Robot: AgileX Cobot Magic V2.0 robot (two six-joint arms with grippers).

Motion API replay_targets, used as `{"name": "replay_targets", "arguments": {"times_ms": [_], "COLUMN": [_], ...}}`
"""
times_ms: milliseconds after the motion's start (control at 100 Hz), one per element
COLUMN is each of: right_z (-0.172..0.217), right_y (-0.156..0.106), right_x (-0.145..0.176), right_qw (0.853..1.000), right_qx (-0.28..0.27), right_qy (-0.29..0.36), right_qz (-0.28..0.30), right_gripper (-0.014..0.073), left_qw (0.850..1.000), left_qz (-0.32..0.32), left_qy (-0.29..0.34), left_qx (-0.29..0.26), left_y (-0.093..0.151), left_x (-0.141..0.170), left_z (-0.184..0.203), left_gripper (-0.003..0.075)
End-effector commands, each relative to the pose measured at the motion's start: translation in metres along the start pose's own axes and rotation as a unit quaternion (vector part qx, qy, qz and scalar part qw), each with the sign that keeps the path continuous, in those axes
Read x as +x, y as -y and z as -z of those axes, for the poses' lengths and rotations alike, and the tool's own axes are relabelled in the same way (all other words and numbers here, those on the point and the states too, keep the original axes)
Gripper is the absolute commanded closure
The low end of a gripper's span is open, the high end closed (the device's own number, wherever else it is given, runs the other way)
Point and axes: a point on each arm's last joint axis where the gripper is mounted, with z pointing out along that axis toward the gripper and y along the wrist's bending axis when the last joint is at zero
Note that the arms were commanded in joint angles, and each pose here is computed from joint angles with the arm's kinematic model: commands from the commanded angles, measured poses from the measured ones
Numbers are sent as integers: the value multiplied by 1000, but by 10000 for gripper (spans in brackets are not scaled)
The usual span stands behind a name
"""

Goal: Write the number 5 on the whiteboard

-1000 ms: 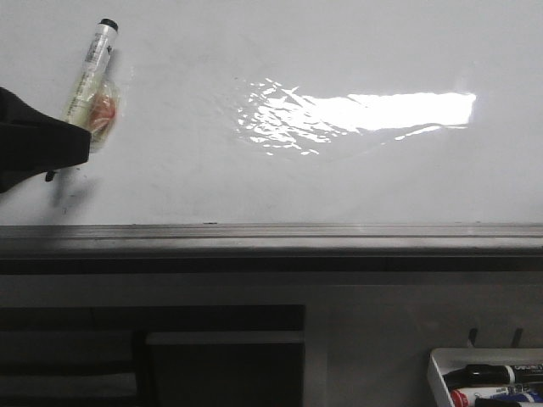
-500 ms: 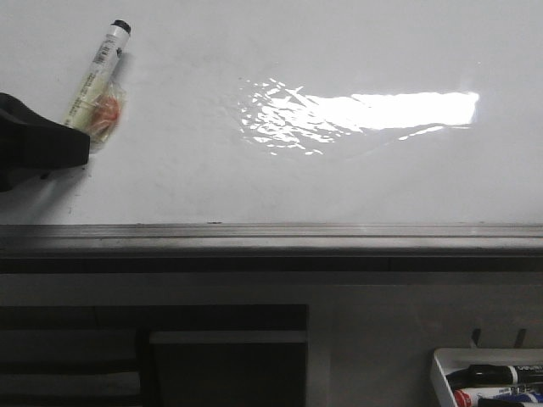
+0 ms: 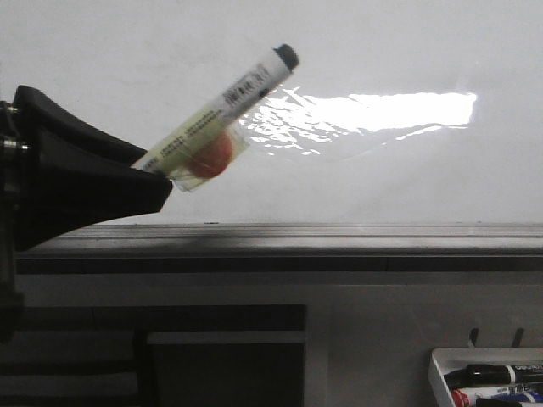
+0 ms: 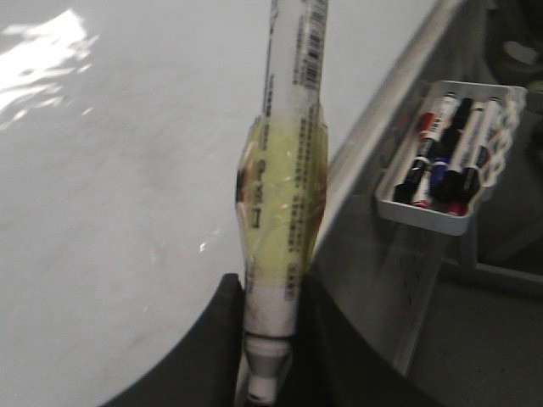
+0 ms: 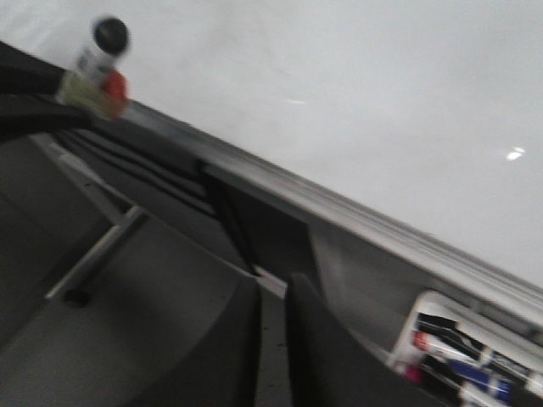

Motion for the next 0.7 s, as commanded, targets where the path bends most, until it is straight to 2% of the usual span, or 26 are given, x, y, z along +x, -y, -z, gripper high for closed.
{"name": "replay_targets", "arguments": {"times_ms": [0,40,140,360,690], "right_z": [-6,-10,-24,-48,-59], "right_y": [-14,-19,-34,-60,-64], "right_x": [-27,-31,-39,-51,-59], "right_qw": [998,998,995,989,989], "right_qx": [-47,-60,-94,-134,-129], "right_qy": [35,30,21,47,63], "right_qz": [-11,-3,14,37,35], "right_gripper": [404,307,193,196,198], "left_qw": [997,995,990,983,982], "left_qz": [-34,-44,-57,-75,-85], "left_qy": [72,83,118,159,156], "left_qx": [19,28,41,60,66], "left_y": [4,7,11,15,16], "left_x": [-22,-25,-32,-39,-38], "left_z": [3,4,7,9,9], "left_gripper": [741,741,741,741,741]}}
